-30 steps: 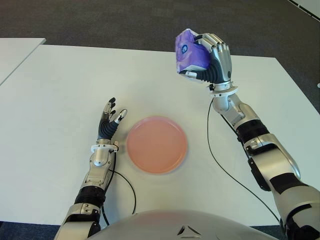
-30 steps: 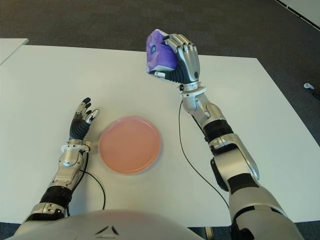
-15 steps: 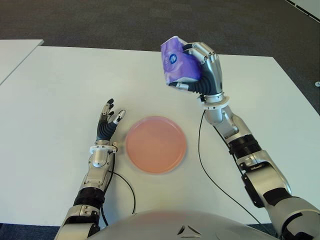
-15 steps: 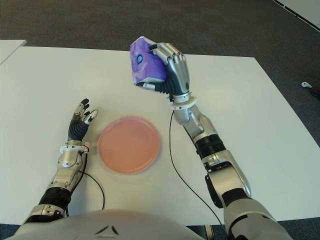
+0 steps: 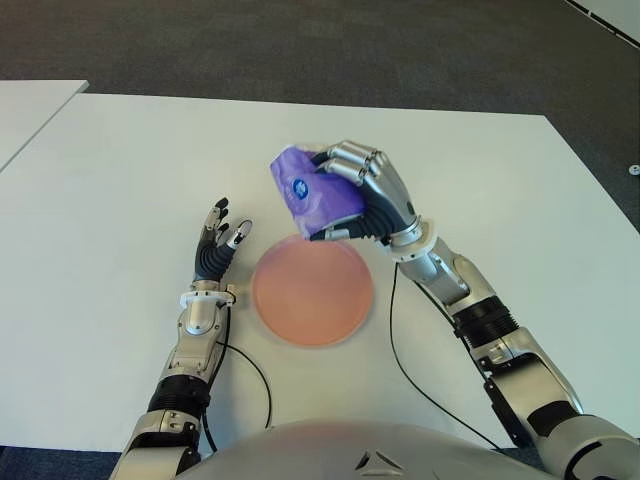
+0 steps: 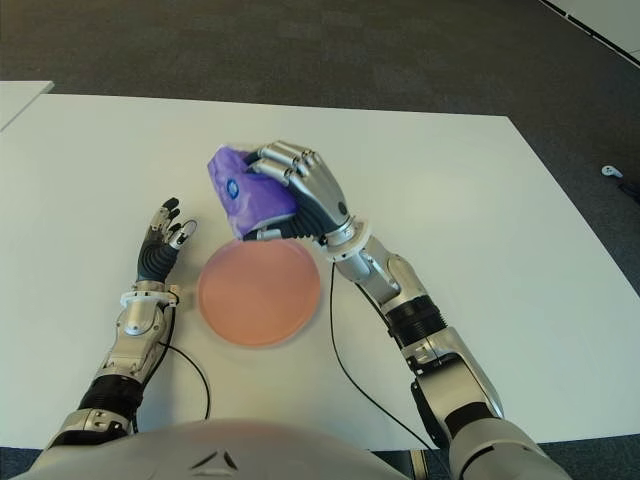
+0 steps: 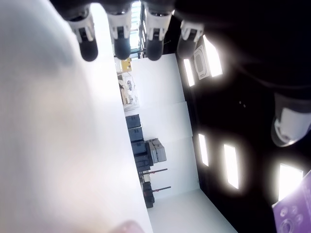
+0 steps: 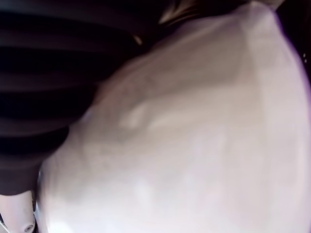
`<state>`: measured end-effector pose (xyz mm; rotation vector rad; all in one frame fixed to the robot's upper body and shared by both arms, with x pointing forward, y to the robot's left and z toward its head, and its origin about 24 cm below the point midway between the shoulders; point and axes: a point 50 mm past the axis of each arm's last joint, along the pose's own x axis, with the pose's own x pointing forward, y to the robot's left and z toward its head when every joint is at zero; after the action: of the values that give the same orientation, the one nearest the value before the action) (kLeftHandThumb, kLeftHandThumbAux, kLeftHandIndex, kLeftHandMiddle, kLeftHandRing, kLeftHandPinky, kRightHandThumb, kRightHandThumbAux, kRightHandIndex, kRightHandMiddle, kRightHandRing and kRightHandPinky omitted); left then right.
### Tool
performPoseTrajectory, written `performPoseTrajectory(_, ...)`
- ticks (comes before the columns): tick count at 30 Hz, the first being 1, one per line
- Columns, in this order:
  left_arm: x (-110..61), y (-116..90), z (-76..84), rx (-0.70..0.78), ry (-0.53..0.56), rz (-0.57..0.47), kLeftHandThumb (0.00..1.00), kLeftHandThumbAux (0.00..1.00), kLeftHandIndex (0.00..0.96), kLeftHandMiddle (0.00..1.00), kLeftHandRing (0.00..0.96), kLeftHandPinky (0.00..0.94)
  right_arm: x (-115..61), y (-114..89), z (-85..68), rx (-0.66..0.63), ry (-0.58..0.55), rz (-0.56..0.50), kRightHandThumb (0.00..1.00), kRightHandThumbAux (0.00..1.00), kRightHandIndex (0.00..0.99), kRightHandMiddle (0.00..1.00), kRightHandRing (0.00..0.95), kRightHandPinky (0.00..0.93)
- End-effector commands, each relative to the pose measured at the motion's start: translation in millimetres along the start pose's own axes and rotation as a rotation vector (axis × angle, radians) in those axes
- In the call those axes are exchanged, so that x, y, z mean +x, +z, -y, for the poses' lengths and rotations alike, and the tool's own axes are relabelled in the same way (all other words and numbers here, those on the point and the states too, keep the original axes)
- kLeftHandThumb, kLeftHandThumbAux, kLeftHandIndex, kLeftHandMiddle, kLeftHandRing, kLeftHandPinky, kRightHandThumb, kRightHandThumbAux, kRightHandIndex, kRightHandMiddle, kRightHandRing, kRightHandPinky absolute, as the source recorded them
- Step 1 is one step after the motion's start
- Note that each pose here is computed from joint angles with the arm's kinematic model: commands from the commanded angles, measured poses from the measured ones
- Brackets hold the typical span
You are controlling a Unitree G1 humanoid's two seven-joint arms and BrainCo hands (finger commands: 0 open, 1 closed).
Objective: Put the tissue paper into the plate.
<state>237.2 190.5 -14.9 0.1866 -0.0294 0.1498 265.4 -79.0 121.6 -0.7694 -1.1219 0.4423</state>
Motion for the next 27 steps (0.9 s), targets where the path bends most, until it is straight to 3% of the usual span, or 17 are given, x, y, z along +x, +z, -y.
performPoseTrajectory(1,-15.1,-21,1.7,0.008,-0.013,-0.126,0.0,0.404,0.0,0.0,0.0,0.0,-15.3,0,-9.8,0.025,0.11,-0.007,0.853,0.678,0.398,0.54,0.827,0.82)
performPoseTrajectory(20,-15.9,-21,1.4,0.007,-0.021,-0.145,0.0,0.406,0.0,0.0,0.0,0.0,-45.5,-4,-45.8,0.041,0.343,-0.017,0.852,0.679,0.397,0.536,0.809,0.803)
performPoseTrajectory(27,-15.6,-22,1.1,0.005,-0.018,-0.145,0.0,0.41,0.0,0.0,0.0,0.0,-52.6,-4,-53.5,0.057,0.38,-0.037,0.853,0.679,0.398,0.536,0.809,0.804)
